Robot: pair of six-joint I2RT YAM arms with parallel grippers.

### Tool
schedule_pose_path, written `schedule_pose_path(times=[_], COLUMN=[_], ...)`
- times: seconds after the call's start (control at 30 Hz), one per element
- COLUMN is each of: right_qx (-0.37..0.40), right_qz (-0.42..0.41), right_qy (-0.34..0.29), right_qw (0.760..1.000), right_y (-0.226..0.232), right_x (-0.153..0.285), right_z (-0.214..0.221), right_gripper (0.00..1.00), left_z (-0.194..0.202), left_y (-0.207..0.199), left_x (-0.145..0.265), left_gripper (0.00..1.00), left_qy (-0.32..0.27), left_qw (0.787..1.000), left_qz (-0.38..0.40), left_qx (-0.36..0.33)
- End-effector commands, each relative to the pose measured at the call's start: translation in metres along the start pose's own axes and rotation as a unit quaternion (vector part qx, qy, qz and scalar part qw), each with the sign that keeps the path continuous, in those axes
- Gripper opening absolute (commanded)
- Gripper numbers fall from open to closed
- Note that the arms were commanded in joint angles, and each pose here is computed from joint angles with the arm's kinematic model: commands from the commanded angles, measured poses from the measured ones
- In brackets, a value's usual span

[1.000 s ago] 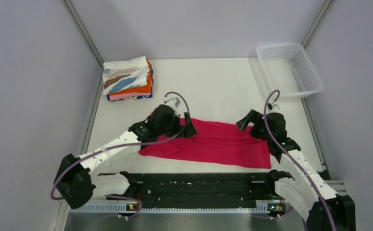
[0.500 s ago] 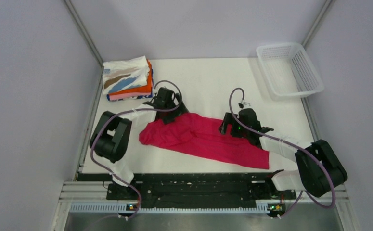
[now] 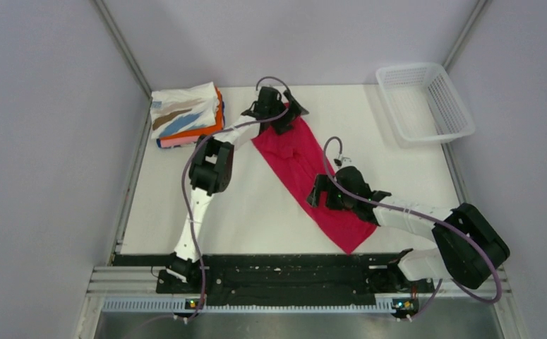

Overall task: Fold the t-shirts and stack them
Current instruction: Rotate the tshirt 90 degrees

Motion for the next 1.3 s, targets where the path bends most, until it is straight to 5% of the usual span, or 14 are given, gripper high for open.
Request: schedule_pose_path(times=[0.0,0.27,0.47,0.77,0.97,1.27], right_qx=[0.016,0.050,0.027,-0.049,-0.084,-0.102], right_qz=[-0.103,-0.037,0.033,0.144,0.143,0.124], right_qy=[0.013,-0.013,-0.041,-0.079,-0.027,0.038], right_qw=[0.994,0.998,0.998,0.985,0.986,0.986], right_y=[0.043,0.039,0.021,-0.031,-0.044,-0.048], right_x=[-0.006,-0.003,0.026,0.080,0.085,0.088], right_z=[-0.006,-0.032,-0.034,-0.037,-0.005,0.036], right_gripper=[0.99,0.99,0.99,0.99,0.98,0.90], left_z=[-0.025,-0.048,-0.046,0.019,0.106,0.246], left_y=[-0.014,-0.057,-0.089,-0.159,-0.073,0.071], left_x=[-0.054,-0.043,-0.014,0.125,0.210,0.313], left_gripper=[0.99,0.99,0.99,0.99,0.98,0.92], left_qy=[-0.050,-0.120,-0.080,-0.014,0.022,0.150], left_qw=[0.988,0.970,0.970,0.960,0.963,0.906], left_qz=[0.123,0.209,0.225,0.198,0.025,-0.079], left_qx=[0.081,0.017,-0.046,-0.199,-0.269,-0.388])
Point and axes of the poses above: each gripper's point midway between its finger pads, its own x axis back along the fingers, its own y axis along the line the jaws close on, z = x × y, the point moved 6 cm from there along x, back along the fingers, and after that the axes turned 14 degrees about x, right-handed, at the moved point
